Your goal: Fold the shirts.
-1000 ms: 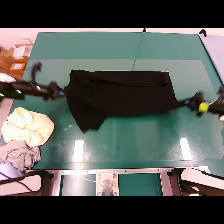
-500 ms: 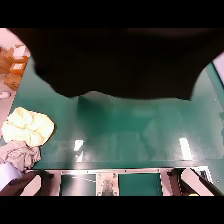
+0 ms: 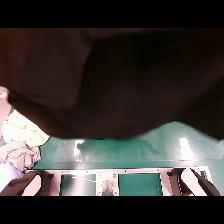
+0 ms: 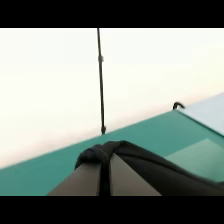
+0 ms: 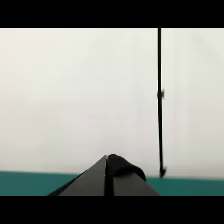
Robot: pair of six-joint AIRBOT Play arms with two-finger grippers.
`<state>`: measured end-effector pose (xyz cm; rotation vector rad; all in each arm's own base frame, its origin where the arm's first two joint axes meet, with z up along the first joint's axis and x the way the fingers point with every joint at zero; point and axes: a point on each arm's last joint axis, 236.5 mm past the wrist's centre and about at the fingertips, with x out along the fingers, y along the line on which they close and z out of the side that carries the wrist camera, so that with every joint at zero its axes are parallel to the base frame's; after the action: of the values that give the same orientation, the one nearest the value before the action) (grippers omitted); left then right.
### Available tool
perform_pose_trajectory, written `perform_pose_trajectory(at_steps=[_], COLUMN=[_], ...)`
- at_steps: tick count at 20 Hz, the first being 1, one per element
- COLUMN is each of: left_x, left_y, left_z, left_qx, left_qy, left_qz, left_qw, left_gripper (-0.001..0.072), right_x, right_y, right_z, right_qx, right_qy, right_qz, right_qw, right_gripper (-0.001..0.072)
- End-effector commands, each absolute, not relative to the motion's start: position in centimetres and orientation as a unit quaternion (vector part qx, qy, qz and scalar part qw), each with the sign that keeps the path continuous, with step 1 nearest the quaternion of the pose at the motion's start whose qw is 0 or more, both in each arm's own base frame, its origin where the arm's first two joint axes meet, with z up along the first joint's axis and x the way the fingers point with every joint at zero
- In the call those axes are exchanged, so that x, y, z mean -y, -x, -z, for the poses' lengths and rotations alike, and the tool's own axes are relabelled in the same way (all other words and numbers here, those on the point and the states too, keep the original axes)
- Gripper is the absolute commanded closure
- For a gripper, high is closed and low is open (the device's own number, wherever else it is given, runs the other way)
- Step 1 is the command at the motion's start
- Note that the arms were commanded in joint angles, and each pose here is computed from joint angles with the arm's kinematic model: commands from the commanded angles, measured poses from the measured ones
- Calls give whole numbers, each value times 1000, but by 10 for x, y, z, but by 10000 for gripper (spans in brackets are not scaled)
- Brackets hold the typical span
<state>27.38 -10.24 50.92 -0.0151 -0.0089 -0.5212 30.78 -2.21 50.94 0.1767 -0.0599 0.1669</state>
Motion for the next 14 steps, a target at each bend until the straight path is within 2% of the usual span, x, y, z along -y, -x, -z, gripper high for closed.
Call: perform_pose_trajectory(at_steps=[1, 4, 7, 9, 12, 14], left_x=[89, 90, 76, 75, 69, 59], left_y=[-341, -411, -478, -505, -539, -557], left_z=[-425, -316, -186, -113, -40, -11], left_qx=[-105, -212, -312, -363, -382, -377], left_qy=[65, 139, 210, 251, 311, 331], left_qz=[260, 297, 281, 283, 261, 232], left_qw=[958, 921, 883, 852, 830, 833], left_gripper=[674, 675, 675, 675, 675, 675], right_x=[48, 55, 62, 66, 68, 72], right_y=[-368, -431, -479, -505, -542, -567], right_z=[-408, -272, -139, -63, 8, 27], right_qx=[-80, -193, -284, -335, -362, -357], right_qy=[-161, -244, -304, -336, -411, -442], right_qz=[-92, -98, -67, -48, -40, -44], right_qw=[979, 945, 907, 879, 836, 821], right_gripper=[694, 694, 694, 694, 694, 694])
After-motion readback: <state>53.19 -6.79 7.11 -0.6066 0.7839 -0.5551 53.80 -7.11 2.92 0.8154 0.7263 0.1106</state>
